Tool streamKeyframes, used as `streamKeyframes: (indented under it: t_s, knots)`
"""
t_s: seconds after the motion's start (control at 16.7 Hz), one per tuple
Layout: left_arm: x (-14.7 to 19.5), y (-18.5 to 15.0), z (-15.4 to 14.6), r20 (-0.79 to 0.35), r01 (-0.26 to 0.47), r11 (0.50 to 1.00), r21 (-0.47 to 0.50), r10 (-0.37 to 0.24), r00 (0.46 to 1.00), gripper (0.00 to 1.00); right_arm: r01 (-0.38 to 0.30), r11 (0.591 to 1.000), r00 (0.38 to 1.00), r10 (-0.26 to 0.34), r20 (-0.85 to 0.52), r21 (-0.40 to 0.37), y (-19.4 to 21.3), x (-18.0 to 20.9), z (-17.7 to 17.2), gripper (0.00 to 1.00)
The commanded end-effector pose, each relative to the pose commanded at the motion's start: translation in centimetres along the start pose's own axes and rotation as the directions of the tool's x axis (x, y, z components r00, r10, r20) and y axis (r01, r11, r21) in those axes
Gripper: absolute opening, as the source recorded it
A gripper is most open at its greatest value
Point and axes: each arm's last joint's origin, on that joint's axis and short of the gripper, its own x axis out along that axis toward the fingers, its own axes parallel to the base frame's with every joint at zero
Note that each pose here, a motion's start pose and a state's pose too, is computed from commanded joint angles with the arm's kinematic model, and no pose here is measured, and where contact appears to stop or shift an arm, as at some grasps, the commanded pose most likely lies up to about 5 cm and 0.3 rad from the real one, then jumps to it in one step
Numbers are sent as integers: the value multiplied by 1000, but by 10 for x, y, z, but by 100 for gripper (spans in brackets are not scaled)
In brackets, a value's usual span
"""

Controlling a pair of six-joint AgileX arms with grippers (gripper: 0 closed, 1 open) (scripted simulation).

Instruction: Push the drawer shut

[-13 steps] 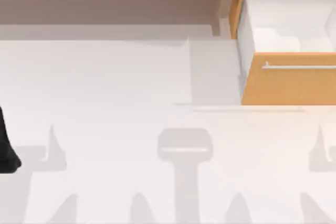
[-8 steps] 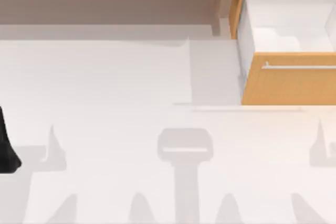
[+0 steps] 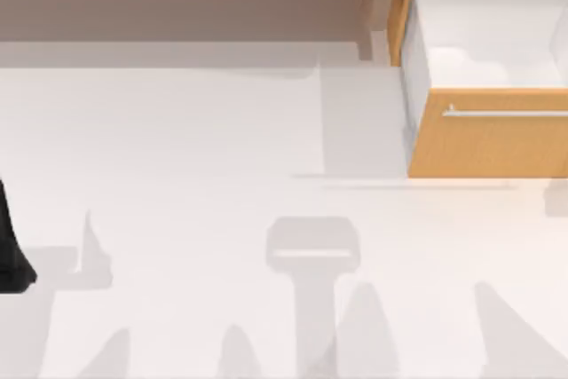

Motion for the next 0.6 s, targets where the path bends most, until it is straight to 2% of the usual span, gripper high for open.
streamKeyframes:
  t_s: [0.3, 0.6]
  knots:
    - [0, 0, 0, 0, 0, 1000, 0, 0, 1000, 100, -1, 1000, 999, 2, -34, 15, -57, 45, 7, 100]
    - [0, 0, 0, 0, 0, 1000, 0, 0, 1000, 100, -5, 1000, 999, 5, -35, 18, -93, 62, 3, 100]
